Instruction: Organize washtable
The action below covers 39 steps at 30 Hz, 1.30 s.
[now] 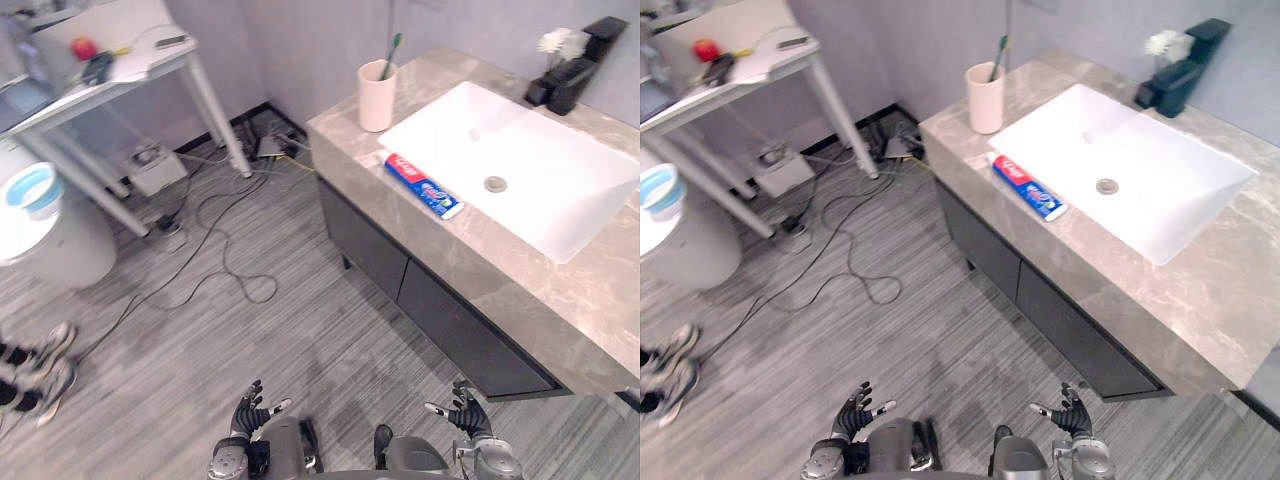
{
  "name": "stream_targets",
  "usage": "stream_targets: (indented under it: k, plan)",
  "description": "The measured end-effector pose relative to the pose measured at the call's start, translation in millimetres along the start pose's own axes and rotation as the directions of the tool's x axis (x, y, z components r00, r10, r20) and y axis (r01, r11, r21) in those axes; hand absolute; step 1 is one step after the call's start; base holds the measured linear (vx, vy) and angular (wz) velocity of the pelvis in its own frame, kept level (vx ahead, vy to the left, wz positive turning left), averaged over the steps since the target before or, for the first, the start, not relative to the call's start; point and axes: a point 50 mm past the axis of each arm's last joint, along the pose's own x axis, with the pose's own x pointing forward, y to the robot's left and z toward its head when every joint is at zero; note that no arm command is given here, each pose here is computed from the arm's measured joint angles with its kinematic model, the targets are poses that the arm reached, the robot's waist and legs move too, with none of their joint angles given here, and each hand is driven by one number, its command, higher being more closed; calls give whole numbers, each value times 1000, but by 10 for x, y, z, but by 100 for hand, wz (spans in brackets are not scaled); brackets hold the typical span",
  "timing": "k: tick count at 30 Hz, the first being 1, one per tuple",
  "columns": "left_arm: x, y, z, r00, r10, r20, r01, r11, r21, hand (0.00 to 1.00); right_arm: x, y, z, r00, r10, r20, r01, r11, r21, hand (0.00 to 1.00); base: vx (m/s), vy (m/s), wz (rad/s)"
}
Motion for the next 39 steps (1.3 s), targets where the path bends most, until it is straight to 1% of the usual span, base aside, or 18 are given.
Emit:
stream_targets:
  k: [2,4,9,13,14,18,22,24,28,31,34,39]
  plan:
    - [5,71,16,1000,11,5,-11,1000,20,0,-68,96,-68,1000,18,-6,-18,1000,23,0,250,250,-109]
    - [6,116,31,1000,18,10,-19,999,31,0,-96,142,-91,999,36,-7,-36,999,12,0,233,193,-116]
    - [6,128,30,1000,9,8,-10,998,57,0,-76,255,-49,997,79,3,-79,997,-17,0,222,144,-91]
    - [73,112,155,999,-5,42,2,997,75,0,18,305,69,995,96,21,-95,995,-35,0,242,-37,-56]
    - [83,127,158,999,-8,38,4,996,89,0,15,297,61,995,94,20,-93,995,-35,0,357,-140,-34]
    - [83,-81,104,999,-49,15,48,998,49,0,35,119,76,999,38,23,-38,999,-29,0,271,-121,-26]
    - [95,-121,125,998,-64,20,63,997,51,0,-14,55,-82,999,20,-35,-21,999,-25,0,143,-100,-8]
    - [60,-139,58,998,-64,2,64,997,39,0,-38,31,-133,999,13,-53,-14,1000,-24,0,132,-32,-53]
    - [54,-115,36,998,-55,-7,56,998,38,0,-22,45,-106,999,-1,-46,2,1000,25,0,151,79,-78]
    - [52,-132,9,998,-57,-19,57,998,34,0,-23,13,-114,999,-12,-49,14,999,38,0,150,173,-64]
    - [54,-54,-13,999,-39,-30,40,998,48,0,-82,79,-246,996,-3,-94,9,998,57,0,143,150,-32]
    - [38,6,-87,998,-26,-63,30,998,61,0,-87,86,-269,995,-2,-103,8,998,57,0,59,89,-17]
